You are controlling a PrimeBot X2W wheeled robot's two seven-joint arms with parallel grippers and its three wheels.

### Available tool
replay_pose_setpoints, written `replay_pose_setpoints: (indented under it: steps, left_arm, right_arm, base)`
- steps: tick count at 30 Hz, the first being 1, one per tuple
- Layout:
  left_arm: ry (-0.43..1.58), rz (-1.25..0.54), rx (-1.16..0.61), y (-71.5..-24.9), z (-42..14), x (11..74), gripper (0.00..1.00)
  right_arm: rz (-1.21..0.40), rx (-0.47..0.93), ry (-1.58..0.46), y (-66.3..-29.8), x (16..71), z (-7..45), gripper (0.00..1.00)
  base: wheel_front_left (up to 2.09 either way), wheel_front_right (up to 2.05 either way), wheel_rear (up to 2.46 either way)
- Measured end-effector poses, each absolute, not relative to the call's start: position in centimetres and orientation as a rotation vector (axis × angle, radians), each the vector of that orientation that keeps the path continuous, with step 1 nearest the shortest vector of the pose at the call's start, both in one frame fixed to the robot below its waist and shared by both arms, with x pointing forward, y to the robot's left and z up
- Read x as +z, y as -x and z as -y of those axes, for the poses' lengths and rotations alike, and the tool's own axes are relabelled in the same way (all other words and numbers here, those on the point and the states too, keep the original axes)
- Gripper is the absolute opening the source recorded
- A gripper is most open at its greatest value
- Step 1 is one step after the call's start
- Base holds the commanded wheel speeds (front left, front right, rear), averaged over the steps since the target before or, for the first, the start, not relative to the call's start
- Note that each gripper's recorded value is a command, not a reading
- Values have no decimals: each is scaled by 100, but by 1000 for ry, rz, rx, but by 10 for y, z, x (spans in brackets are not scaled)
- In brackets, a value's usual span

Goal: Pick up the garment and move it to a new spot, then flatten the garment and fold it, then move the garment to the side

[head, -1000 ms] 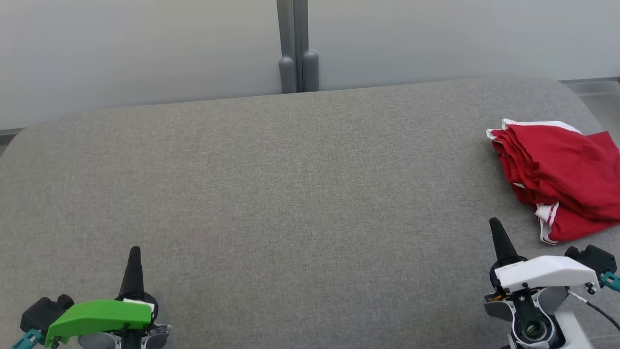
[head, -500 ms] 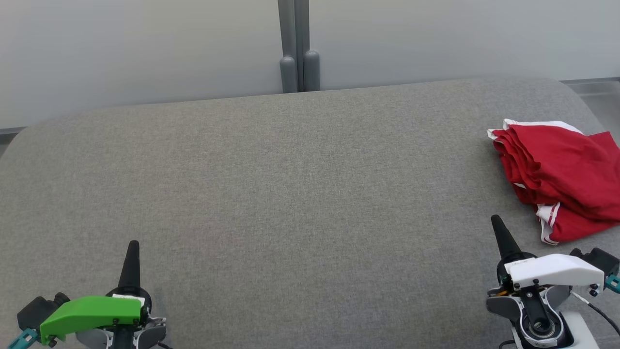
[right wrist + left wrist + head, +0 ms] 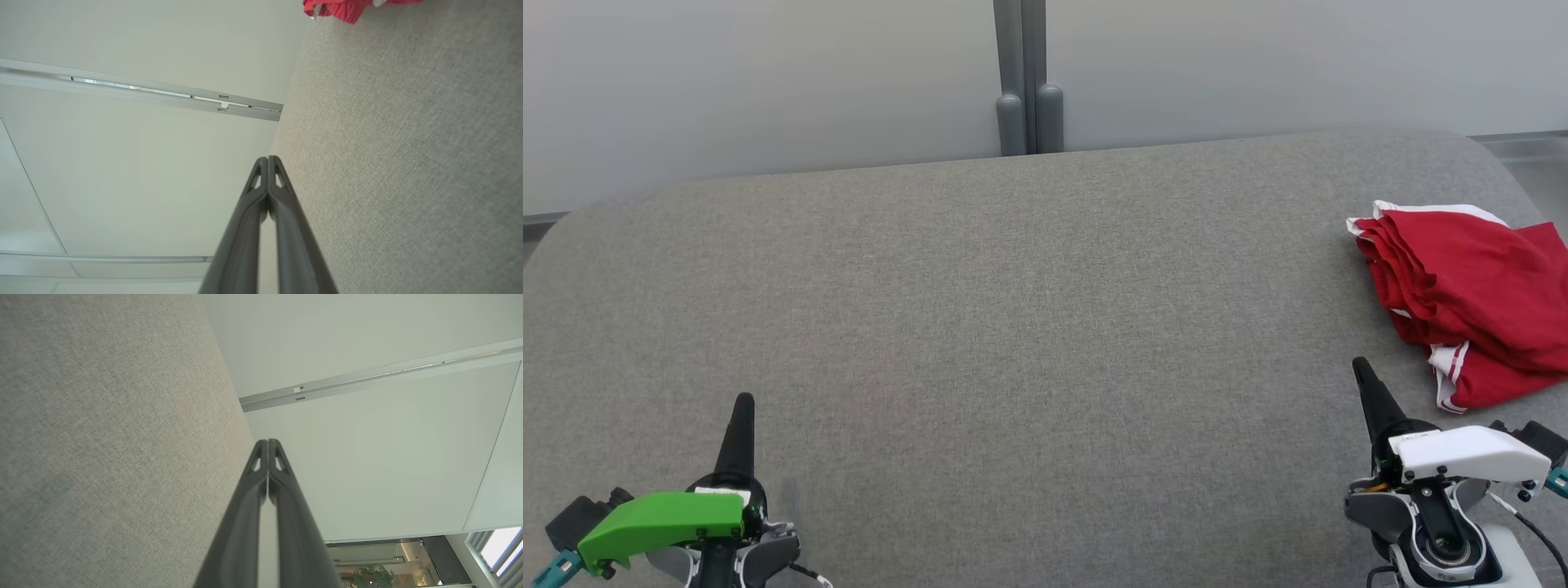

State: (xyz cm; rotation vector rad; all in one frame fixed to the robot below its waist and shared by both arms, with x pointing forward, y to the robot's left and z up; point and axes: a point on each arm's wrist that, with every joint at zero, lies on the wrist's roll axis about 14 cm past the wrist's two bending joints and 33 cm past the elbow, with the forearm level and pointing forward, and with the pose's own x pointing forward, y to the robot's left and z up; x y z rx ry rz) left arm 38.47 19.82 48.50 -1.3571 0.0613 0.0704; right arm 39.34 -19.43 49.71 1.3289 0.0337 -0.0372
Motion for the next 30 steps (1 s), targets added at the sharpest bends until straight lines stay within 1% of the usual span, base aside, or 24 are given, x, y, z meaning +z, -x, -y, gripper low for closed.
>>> replay_pose_setpoints:
  steps: [30]
  left_arm:
    - [1559,-17,19,-390,-202,502,0]
  right_arm:
    - [-9,3,-1559,-396,508,195,0]
  base:
    - [0,0,0]
